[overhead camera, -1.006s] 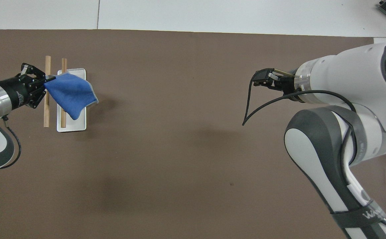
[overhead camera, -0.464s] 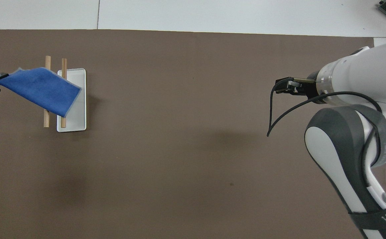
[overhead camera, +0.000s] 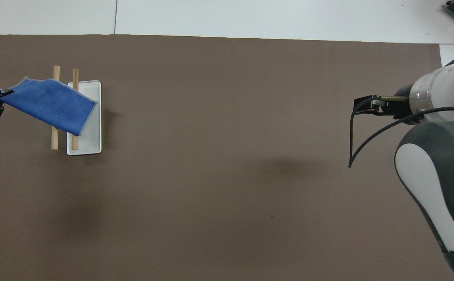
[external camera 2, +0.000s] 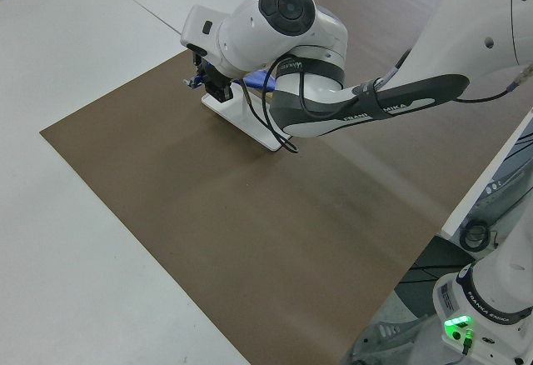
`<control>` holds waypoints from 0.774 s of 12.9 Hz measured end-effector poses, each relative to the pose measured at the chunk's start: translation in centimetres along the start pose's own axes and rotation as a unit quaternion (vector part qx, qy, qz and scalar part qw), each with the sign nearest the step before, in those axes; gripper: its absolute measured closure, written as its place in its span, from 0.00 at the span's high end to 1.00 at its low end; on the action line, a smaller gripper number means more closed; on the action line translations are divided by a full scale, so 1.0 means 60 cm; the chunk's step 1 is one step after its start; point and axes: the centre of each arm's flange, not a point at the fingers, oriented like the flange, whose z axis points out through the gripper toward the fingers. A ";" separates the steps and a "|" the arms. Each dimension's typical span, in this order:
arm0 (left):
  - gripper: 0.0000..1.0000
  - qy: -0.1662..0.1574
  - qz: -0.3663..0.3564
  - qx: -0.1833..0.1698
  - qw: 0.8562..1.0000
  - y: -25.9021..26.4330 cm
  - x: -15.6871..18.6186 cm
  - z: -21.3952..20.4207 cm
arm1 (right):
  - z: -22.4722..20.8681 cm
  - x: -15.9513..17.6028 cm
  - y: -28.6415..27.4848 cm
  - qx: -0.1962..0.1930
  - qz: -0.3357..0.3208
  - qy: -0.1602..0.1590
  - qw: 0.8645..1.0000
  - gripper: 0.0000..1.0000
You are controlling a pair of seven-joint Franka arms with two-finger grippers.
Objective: Right arm passes towel to left arm to hang
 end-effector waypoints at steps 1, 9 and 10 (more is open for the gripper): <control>0.02 -0.005 0.002 0.007 1.000 -0.009 -0.011 0.009 | 0.000 -0.004 0.006 -0.003 0.000 -0.009 1.000 1.00; 0.45 -0.017 0.007 0.030 0.999 -0.045 -0.046 0.032 | 0.002 -0.024 0.081 -0.014 -0.007 -0.050 0.999 1.00; 0.58 -0.016 0.007 0.029 0.999 -0.045 -0.044 0.030 | 0.004 -0.024 0.084 -0.014 -0.006 -0.052 0.999 1.00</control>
